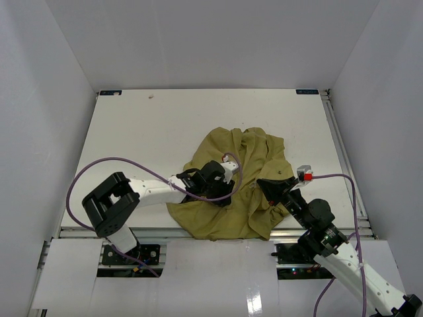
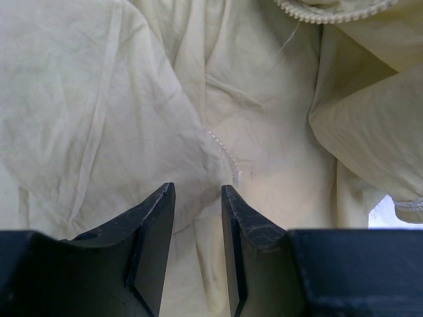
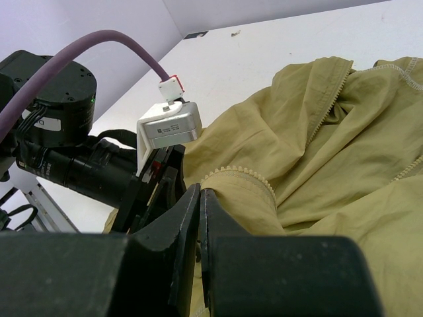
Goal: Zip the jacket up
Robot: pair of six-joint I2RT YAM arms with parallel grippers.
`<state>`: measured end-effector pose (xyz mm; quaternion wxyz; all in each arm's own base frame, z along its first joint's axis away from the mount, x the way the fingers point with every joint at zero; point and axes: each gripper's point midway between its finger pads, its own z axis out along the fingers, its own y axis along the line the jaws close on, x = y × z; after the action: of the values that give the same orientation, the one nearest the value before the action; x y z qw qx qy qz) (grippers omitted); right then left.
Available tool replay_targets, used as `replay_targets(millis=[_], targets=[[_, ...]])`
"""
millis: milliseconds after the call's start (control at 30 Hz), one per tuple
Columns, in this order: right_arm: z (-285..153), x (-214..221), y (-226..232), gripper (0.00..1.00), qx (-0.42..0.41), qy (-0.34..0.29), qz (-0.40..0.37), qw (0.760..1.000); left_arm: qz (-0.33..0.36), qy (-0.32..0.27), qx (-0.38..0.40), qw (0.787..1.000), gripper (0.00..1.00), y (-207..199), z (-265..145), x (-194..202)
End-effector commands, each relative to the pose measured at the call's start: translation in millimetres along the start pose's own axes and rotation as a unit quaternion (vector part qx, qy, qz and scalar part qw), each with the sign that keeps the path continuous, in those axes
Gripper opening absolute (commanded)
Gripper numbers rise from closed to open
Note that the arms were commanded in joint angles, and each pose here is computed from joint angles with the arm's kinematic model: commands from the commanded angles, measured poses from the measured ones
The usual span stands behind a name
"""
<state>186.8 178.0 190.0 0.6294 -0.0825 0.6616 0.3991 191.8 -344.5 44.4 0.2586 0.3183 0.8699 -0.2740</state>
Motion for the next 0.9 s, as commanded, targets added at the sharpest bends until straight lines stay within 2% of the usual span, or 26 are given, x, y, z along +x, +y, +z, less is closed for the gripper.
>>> replay_targets(millis=[0, 500, 867], targets=[[1.2, -23.1, 9.0, 0.08, -0.009, -0.026, -0.007, 1.0, 0.012, -0.021, 0.004, 1.0, 0.45, -10.2, -2.1, -19.9], [1.4, -25.0, 8.7, 0.08, -0.008, -0.028, -0.011, 1.0, 0.009, -0.005, -0.018, 1.0, 0.41, -3.2, 7.9, -10.7], [1.4, -24.8, 8.9, 0.08, -0.008, -0.027, -0.01, 1.0, 0.01, 0.007, -0.027, 1.0, 0.42, -5.1, 9.5, -3.2]])
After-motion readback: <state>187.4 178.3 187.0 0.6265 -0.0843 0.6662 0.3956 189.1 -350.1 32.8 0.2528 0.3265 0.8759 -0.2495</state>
